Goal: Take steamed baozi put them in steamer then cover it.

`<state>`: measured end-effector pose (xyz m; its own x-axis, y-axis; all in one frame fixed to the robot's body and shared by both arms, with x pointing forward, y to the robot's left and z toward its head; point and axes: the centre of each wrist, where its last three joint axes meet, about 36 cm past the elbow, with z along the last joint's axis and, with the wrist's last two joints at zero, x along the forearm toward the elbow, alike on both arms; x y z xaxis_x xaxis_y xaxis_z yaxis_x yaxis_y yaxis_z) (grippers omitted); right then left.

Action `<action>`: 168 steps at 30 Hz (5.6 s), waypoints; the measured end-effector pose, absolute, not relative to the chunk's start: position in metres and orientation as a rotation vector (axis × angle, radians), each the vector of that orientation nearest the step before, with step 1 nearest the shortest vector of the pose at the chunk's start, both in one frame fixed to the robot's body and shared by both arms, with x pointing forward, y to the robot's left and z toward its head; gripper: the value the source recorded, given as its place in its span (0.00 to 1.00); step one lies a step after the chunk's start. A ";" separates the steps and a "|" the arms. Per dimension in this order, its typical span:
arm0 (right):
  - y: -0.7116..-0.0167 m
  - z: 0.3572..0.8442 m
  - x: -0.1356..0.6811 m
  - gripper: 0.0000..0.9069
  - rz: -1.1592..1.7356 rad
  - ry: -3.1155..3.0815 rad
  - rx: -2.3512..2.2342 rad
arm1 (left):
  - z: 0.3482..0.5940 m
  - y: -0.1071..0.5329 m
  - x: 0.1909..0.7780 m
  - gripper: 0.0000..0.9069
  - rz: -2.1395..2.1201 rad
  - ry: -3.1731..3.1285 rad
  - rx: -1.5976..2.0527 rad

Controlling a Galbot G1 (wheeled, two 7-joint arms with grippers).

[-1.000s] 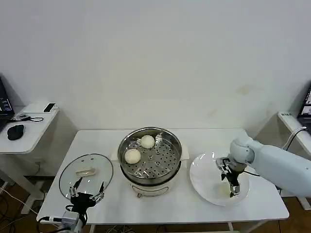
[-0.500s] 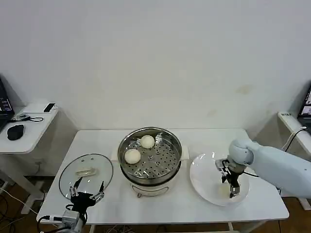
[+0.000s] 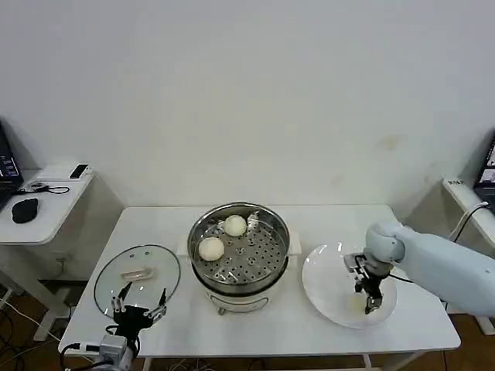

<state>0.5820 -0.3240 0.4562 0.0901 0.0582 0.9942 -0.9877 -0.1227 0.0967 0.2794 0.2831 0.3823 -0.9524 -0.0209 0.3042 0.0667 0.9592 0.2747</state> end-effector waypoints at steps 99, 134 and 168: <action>0.002 0.591 0.573 0.69 2.329 -0.317 2.177 | 0.384 0.290 0.277 1.00 -0.409 -2.812 0.022; -0.098 0.683 0.612 1.00 2.144 -0.927 1.969 | 0.394 0.287 0.282 1.00 -0.396 -2.842 -0.021; -0.345 0.591 0.637 1.00 1.338 -1.328 1.234 | 0.390 0.285 0.272 1.00 -0.391 -2.814 -0.028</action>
